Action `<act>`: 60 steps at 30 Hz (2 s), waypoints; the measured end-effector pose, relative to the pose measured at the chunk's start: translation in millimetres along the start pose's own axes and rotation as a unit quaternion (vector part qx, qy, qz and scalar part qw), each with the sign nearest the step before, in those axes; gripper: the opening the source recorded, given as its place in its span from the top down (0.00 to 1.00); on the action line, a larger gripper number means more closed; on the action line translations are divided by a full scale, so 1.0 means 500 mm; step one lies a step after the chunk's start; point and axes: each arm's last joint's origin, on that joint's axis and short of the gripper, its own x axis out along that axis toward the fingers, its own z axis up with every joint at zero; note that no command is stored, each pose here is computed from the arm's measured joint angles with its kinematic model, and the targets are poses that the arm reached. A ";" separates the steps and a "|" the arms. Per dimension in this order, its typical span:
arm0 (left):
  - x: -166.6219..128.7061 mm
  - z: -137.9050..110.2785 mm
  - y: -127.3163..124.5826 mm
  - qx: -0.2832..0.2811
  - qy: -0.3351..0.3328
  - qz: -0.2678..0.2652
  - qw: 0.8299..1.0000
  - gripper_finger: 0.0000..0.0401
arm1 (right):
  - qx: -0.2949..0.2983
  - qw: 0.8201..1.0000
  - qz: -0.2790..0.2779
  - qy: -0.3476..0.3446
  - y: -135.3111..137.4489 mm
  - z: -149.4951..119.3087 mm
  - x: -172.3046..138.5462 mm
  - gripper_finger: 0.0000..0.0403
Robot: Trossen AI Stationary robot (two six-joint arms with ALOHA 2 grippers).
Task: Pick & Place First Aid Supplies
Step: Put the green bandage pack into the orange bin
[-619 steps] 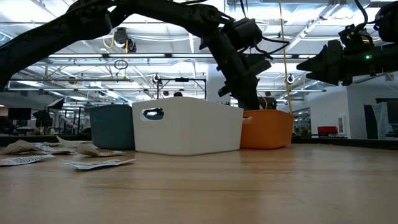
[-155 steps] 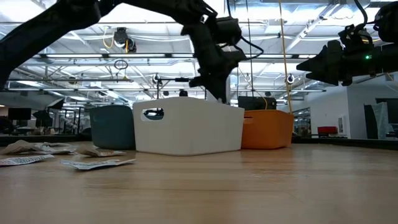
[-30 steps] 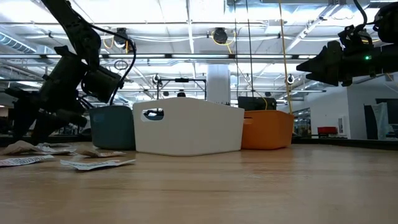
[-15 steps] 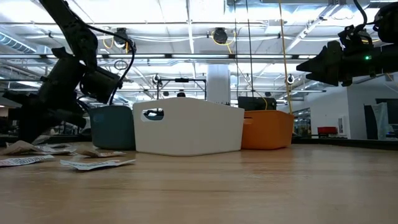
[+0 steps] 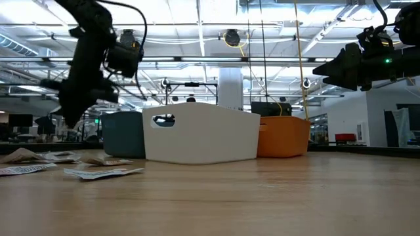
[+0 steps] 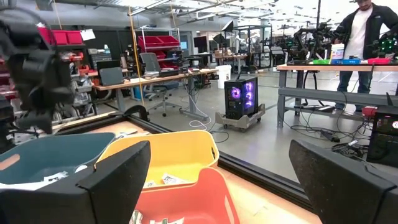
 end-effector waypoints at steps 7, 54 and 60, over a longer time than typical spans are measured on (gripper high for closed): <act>-0.094 0.050 0.003 0.045 -0.056 0.000 0.997 1.00 | 0.000 1.000 0.000 0.000 0.000 0.000 0.000 0.06; -0.290 0.164 -0.552 0.583 -0.350 -0.180 0.710 1.00 | 0.000 1.000 0.000 0.000 0.000 0.000 0.000 0.06; -0.227 0.168 -0.600 0.589 -0.332 -0.185 0.714 1.00 | -0.002 1.000 0.000 0.005 0.000 -0.002 0.001 0.06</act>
